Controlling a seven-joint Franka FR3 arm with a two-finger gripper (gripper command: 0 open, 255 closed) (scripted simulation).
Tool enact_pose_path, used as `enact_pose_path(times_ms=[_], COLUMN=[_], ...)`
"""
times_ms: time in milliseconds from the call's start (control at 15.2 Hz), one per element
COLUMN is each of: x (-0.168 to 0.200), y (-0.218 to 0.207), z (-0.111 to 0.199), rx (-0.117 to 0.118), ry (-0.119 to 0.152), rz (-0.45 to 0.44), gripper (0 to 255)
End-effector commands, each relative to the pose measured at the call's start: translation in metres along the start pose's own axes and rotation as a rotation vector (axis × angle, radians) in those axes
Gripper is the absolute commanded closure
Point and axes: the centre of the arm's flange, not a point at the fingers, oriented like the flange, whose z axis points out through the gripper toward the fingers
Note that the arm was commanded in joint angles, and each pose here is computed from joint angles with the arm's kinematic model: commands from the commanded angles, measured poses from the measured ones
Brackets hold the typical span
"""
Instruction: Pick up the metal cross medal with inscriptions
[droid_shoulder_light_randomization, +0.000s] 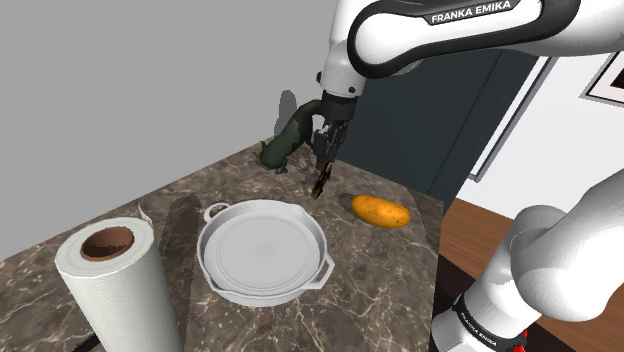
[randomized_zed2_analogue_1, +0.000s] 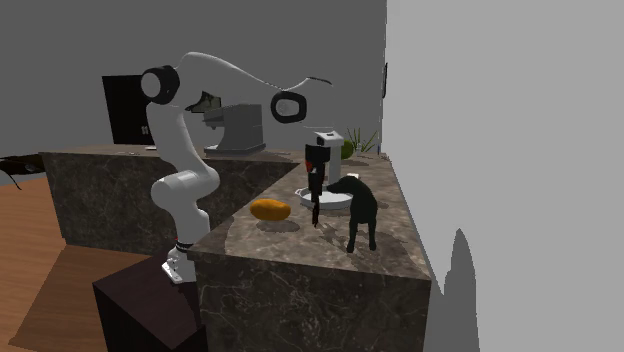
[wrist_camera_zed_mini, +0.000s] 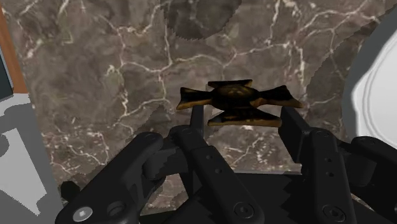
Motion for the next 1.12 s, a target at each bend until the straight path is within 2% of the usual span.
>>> enact_pose_path(times_ms=[0, 132, 1056], x=[0.0, 0.0, -0.002], y=[0.0, -0.001, -0.004], z=[0.001, 0.001, -0.073], rx=[0.0, 0.0, 0.0], ry=[-0.002, -0.002, -0.002], rz=[0.0, 0.0, 0.0], gripper=[255, 255, 255])
